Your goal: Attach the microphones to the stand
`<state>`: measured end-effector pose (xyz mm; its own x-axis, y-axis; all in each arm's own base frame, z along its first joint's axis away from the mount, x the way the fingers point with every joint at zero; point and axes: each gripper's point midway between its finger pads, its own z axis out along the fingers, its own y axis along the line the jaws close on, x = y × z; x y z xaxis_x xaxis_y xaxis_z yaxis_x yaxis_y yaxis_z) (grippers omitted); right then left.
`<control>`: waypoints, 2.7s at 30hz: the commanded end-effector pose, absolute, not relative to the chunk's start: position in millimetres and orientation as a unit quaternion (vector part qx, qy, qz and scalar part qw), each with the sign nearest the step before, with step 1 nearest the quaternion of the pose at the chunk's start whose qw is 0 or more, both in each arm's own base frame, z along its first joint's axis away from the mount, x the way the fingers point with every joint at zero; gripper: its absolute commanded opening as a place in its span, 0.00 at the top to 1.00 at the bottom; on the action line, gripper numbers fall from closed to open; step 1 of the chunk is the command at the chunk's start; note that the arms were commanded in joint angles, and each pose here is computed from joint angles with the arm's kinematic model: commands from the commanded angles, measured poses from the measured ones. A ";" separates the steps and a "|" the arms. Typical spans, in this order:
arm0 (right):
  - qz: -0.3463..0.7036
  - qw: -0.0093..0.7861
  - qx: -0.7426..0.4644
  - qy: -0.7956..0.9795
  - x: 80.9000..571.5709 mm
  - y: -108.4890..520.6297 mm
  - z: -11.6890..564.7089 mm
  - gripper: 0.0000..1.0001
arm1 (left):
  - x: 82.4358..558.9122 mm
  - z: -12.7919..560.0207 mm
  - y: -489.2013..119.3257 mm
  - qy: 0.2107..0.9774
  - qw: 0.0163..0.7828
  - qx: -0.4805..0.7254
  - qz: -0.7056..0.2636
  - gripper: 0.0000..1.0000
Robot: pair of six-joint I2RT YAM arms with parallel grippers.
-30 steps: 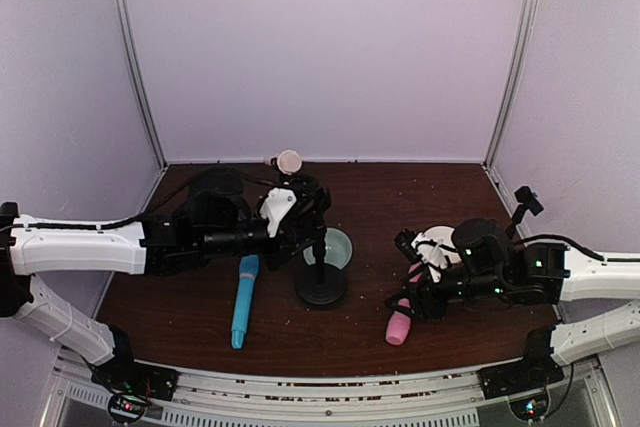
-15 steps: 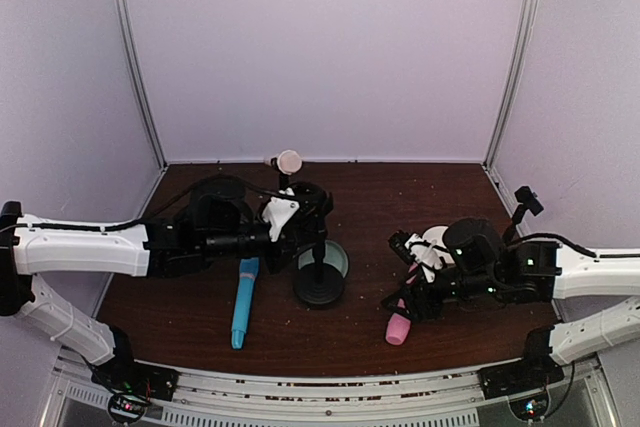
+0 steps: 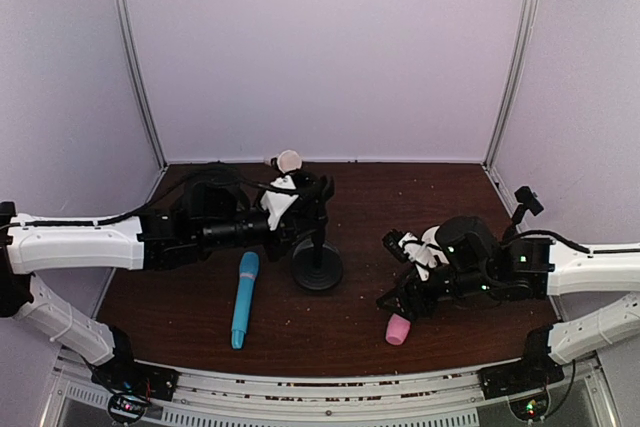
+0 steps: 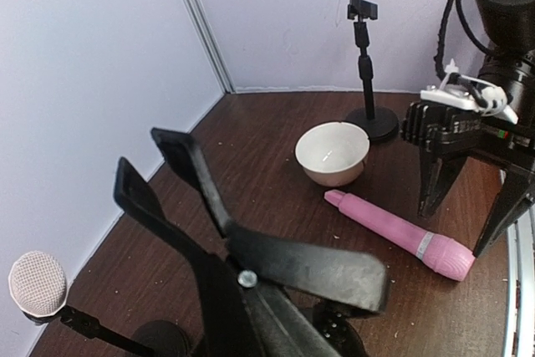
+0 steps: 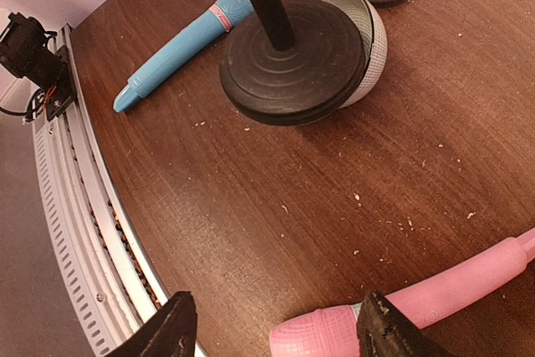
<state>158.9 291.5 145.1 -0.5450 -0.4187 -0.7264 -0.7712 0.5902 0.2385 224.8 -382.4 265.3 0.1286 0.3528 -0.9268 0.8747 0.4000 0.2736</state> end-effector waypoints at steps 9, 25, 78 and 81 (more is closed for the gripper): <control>0.284 0.335 -0.347 0.829 159.3 284.8 155.8 0.33 | 276.1 299.4 -400.6 0.582 0.620 0.474 -0.230 0.85; 0.290 0.333 -0.342 0.830 158.1 284.4 149.3 0.33 | 293.6 329.0 -412.7 0.556 0.642 0.484 -0.210 0.85; 0.274 0.301 -0.390 0.826 164.1 311.6 138.0 0.33 | 162.9 185.4 -367.5 0.609 0.577 0.467 -0.281 0.28; 0.291 0.312 -0.405 0.808 163.3 320.4 144.4 0.33 | 153.2 167.7 -361.4 0.616 0.573 0.443 -0.310 0.29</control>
<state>157.1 302.6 122.1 -0.5494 -0.5045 -0.6661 -0.7943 0.5627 0.2289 157.1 -370.8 181.1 0.1311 0.2603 -0.9566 0.9051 0.3622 0.2226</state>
